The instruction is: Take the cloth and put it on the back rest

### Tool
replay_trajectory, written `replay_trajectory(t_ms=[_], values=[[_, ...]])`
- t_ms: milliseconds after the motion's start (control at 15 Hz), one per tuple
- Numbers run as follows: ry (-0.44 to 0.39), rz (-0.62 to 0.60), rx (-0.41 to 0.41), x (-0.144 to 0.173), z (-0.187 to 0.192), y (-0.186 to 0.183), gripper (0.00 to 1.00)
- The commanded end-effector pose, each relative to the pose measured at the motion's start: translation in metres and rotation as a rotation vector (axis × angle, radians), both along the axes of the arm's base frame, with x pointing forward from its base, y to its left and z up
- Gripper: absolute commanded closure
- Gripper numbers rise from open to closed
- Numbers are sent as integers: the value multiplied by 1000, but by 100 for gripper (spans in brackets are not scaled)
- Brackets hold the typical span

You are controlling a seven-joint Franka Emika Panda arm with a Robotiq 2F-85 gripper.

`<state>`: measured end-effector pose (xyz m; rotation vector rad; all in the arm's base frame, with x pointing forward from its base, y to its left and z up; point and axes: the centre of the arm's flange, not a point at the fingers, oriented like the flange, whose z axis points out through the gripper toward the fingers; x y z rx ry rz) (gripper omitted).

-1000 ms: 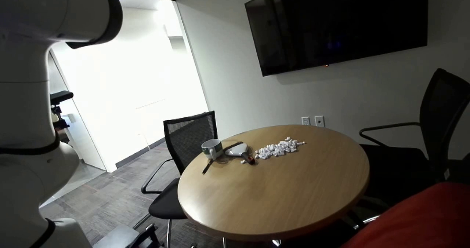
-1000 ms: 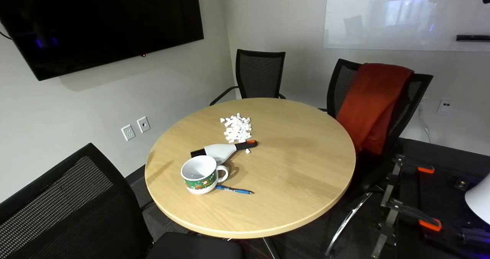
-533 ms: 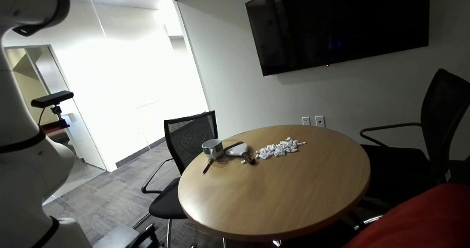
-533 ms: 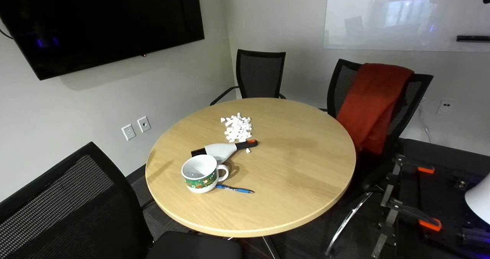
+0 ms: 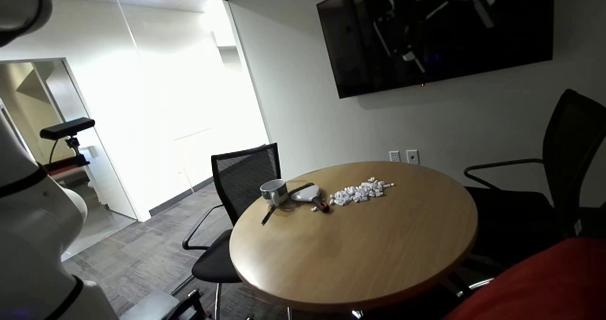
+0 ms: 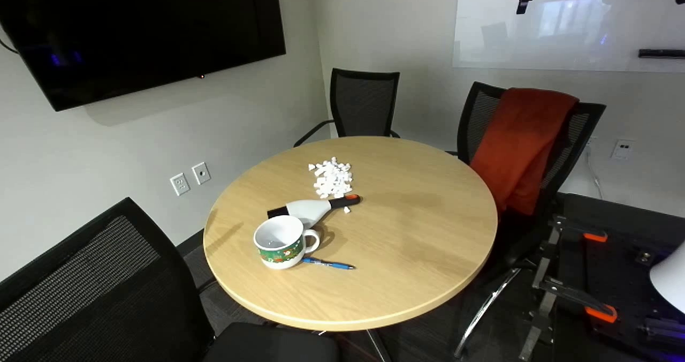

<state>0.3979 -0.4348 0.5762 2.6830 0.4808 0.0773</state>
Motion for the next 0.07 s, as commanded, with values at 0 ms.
replay_trajectory(t_ms=[0], values=[[39, 49, 16, -11, -18, 25, 0]])
